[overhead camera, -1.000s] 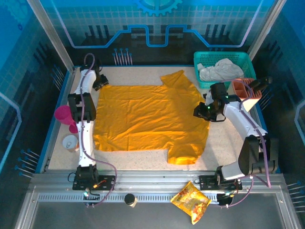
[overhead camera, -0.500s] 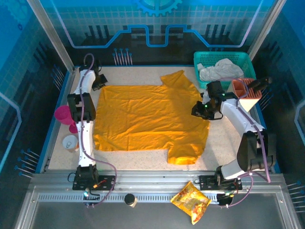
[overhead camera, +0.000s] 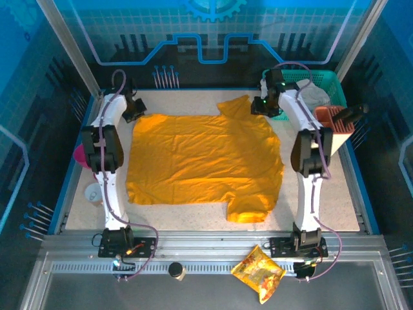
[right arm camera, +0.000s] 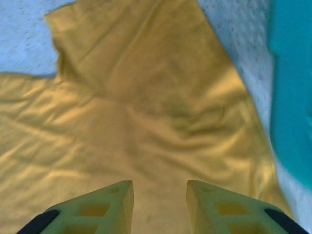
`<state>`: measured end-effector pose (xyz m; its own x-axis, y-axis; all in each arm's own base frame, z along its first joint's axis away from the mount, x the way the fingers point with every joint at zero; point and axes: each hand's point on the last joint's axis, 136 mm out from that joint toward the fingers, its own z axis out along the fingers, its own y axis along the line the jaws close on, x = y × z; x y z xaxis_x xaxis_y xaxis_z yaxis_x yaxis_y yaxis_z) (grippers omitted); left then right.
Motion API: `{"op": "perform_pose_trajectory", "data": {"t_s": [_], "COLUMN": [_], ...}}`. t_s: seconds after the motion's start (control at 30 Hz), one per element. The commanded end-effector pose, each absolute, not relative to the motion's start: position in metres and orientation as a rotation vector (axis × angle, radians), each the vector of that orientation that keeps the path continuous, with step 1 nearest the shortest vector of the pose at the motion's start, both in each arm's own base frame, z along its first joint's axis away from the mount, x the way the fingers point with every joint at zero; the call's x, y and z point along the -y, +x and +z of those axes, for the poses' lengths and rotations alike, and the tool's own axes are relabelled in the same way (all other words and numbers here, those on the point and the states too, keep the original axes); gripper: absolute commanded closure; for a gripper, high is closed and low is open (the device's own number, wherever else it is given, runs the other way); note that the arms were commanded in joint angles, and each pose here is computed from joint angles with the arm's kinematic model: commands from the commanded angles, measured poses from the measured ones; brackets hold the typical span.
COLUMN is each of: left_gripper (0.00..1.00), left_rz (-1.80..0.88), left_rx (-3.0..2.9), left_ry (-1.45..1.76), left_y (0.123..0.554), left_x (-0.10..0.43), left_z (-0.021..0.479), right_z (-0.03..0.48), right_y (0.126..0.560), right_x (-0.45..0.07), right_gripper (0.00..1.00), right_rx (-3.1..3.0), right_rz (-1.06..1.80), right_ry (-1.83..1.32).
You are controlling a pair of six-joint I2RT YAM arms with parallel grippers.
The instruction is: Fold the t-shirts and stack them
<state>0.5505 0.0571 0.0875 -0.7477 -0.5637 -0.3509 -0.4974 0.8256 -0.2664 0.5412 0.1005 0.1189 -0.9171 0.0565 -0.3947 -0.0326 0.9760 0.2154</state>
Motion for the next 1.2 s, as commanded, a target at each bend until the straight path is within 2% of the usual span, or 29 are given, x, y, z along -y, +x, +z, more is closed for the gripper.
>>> {"op": "perform_pose_trajectory", "data": {"t_s": [0.0,0.27,0.37,0.4,0.47,0.57,0.6,0.83,1.03,1.17], "left_gripper": [1.0,1.0,1.0,1.0,1.0,1.0,1.0,1.0,1.0,1.0], "left_rz": [-0.26,-0.29,-0.295,-0.296,-0.296,-0.293,-0.289,-0.281,-0.274,-0.274], "left_rx": [-2.548,-2.566,-2.57,-2.572,-2.573,-2.578,-2.581,-2.591,-2.595,-2.593], "left_ry": [-0.782,-0.806,-0.811,-0.81,-0.809,-0.808,-0.809,-0.81,-0.802,-0.796], "left_y": [0.552,0.554,0.555,0.555,0.554,0.551,0.549,0.542,0.541,0.542], "left_x": [-0.052,-0.047,-0.046,-0.045,-0.044,-0.044,-0.044,-0.044,-0.044,-0.044], "left_z": [0.105,0.091,0.089,0.089,0.089,0.088,0.087,0.084,0.085,0.087], "right_z": [0.084,0.035,0.012,0.005,-0.006,-0.017,-0.017,0.036,0.05,0.048], "right_y": [0.532,0.537,0.532,0.53,0.524,0.513,0.509,0.468,0.404,0.376], "right_x": [-0.114,-0.133,-0.127,-0.126,-0.125,-0.126,-0.128,-0.173,-0.186,-0.195], "right_gripper": [0.64,0.5,0.51,0.54,0.67,0.96,1.0,1.0,1.0,0.73], "right_rx": [-2.863,-2.923,-2.979,-2.998,-3.027,-3.065,-3.071,-3.002,-3.04,-3.065], "right_rz": [0.233,0.078,-0.005,-0.023,-0.055,-0.101,-0.11,-0.053,-0.119,-0.053], "right_ry": [-0.092,-0.18,-0.159,-0.16,-0.176,-0.215,-0.229,-0.364,-0.306,-0.261]}}
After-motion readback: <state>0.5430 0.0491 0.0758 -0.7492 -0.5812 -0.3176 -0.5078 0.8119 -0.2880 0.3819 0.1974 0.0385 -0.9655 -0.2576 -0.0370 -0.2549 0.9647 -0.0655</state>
